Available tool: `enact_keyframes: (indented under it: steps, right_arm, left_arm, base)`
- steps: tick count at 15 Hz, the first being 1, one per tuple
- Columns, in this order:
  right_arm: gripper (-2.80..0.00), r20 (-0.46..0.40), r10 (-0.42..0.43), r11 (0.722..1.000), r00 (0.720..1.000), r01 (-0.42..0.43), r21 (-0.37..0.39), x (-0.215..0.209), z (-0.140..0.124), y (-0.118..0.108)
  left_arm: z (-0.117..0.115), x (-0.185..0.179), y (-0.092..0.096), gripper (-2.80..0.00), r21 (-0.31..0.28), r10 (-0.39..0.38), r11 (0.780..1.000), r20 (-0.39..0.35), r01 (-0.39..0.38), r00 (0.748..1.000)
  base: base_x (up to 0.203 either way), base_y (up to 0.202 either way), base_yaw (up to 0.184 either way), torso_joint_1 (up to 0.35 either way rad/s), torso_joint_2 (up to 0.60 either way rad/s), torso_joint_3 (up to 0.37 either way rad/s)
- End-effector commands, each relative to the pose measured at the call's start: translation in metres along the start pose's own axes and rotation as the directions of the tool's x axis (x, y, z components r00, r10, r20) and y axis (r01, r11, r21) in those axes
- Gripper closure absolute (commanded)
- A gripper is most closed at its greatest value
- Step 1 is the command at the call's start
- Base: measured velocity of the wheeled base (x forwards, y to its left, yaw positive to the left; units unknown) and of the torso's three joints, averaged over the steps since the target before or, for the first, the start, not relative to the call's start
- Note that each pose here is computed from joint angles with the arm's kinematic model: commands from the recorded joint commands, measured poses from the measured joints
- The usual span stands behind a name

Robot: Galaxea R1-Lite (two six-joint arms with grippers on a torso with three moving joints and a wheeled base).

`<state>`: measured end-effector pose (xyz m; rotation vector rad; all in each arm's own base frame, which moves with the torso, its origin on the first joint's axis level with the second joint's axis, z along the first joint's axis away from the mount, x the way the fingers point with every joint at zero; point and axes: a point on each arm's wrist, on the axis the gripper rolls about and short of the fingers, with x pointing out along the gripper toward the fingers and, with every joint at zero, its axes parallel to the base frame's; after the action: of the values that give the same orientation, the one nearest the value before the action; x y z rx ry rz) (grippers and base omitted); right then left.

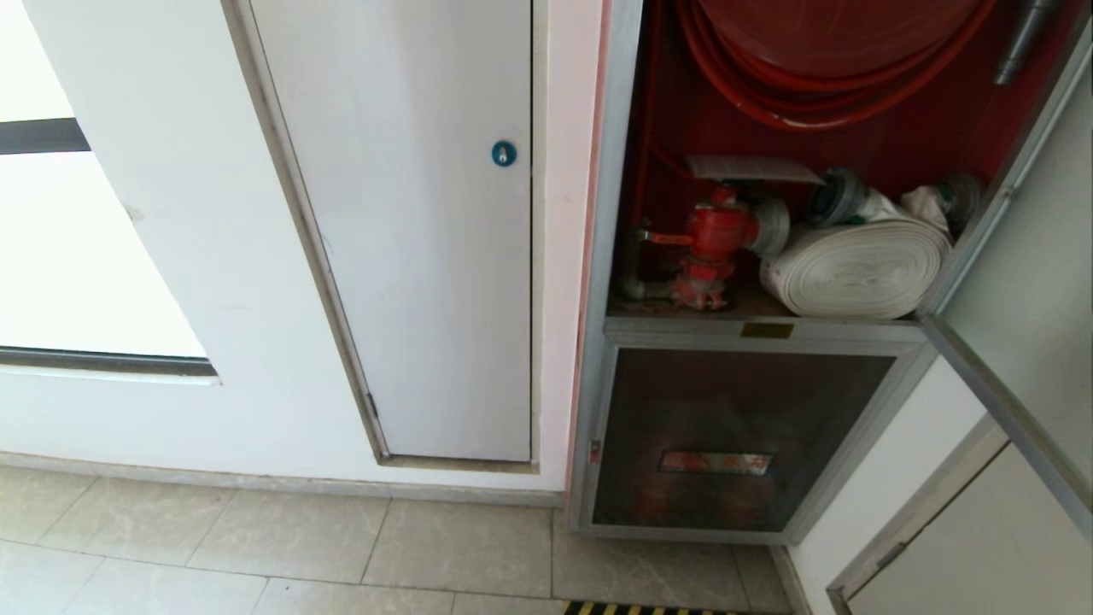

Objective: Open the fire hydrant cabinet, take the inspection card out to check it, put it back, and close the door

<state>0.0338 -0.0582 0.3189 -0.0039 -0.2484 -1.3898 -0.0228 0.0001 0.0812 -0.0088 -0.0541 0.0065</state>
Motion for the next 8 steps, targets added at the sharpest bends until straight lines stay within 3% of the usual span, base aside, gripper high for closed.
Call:
enact_keyframes:
  steps: [1, 8]
  right_arm:
    - [0.00, -0.020, -0.009, 1.000, 1.000, 0.009, 0.001, 0.006, -0.003, 0.001]
    - [0.00, -0.073, -0.023, 1.000, 0.997, 0.022, -0.002, 0.039, -0.009, 0.006]
  left_arm:
    - [-0.005, 0.001, 0.000, 0.00, 0.001, 0.001, 1.000, -0.020, -0.001, 1.000]
    - [-0.006, 0.001, 0.000, 0.00, 0.000, 0.001, 1.000, -0.021, -0.001, 1.000]
  base:
    - [0.000, 0.000, 0.000, 0.000, 0.00, 0.000]
    - [0.000, 0.000, 0.000, 0.000, 0.00, 0.000]
